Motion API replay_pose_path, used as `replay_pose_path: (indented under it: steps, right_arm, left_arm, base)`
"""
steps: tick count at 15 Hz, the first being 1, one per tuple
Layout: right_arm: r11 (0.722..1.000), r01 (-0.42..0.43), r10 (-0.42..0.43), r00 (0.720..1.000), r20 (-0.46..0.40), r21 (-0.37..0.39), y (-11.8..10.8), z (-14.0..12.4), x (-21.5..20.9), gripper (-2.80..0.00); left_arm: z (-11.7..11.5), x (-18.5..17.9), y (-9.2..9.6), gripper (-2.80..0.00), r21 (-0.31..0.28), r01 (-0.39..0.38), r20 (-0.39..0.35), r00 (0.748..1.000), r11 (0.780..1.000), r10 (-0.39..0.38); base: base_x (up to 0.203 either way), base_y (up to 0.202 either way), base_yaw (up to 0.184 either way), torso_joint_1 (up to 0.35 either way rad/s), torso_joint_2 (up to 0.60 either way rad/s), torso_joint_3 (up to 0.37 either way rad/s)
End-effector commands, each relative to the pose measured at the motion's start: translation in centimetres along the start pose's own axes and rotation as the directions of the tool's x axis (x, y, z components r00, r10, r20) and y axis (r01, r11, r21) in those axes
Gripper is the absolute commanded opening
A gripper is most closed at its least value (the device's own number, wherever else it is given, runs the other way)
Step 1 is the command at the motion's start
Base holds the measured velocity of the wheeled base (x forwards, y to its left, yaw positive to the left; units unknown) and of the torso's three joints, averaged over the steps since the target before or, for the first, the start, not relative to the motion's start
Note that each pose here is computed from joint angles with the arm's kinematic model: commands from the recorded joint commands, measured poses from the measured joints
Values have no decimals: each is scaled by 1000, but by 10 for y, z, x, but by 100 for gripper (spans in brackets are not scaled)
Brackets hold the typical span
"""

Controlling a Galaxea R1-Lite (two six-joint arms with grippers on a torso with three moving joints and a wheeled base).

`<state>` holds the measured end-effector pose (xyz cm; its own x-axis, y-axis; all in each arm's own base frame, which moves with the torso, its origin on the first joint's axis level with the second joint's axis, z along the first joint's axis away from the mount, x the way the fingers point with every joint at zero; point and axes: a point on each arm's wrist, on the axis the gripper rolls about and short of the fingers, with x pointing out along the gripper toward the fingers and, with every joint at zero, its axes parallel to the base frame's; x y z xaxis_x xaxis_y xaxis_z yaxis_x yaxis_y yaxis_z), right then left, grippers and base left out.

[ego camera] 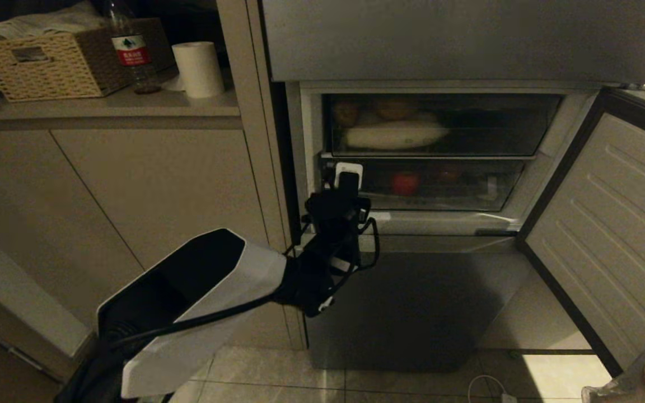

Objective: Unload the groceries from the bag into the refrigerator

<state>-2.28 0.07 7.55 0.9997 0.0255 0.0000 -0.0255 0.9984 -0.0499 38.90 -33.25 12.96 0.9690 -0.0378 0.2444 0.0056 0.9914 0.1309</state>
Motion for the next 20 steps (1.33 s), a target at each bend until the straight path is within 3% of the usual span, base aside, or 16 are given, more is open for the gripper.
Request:
replay_pose_path:
  steps: [1, 10, 11, 13, 15, 17, 20]
  right_arm:
    - [1000, -1, 1, 1000, -2, -1, 0, 0, 0, -280]
    - [1000, 0, 0, 1000, 0, 1, 0, 0, 0, -280]
    - [999, 21, -21, 1000, -1, 38, -1, 0, 0, -280]
    - [999, 24, -24, 1000, -1, 23, -1, 0, 0, -280]
    - [999, 25, -25, 1000, 0, 43, -1, 0, 0, -280]
    - [998, 27, -27, 1000, 0, 54, -1, 0, 0, -280]
    - [998, 27, -27, 1000, 0, 54, -1, 0, 0, -280]
  left_arm:
    - [-7, -5, 9, -280, -7, 13, -35, 999, 1000, -13]
    - [-12, 15, 44, -280, -12, 30, -18, 999, 999, -30]
    - [-8, 11, 41, -280, -31, 33, -12, 999, 999, -34]
    - [2, 4, 22, -280, 34, 64, 24, 998, 997, -64]
    - [0, 14, 43, -280, 28, 15, 34, 999, 999, -16]
    - [-2, 10, 68, -280, 37, 14, 19, 1000, 999, -14]
    - [-1, -5, 73, -280, 27, 37, -3, 999, 999, -37]
  base:
    - [0, 0, 0, 0, 0, 0]
    - [0, 0, 0, 0, 0, 0]
    - [0, 0, 0, 0, 0, 0]
    - [0, 0, 0, 0, 0, 0]
    - [0, 0, 0, 0, 0, 0]
    - [0, 0, 0, 0, 0, 0]
    - [0, 0, 0, 0, 0, 0]
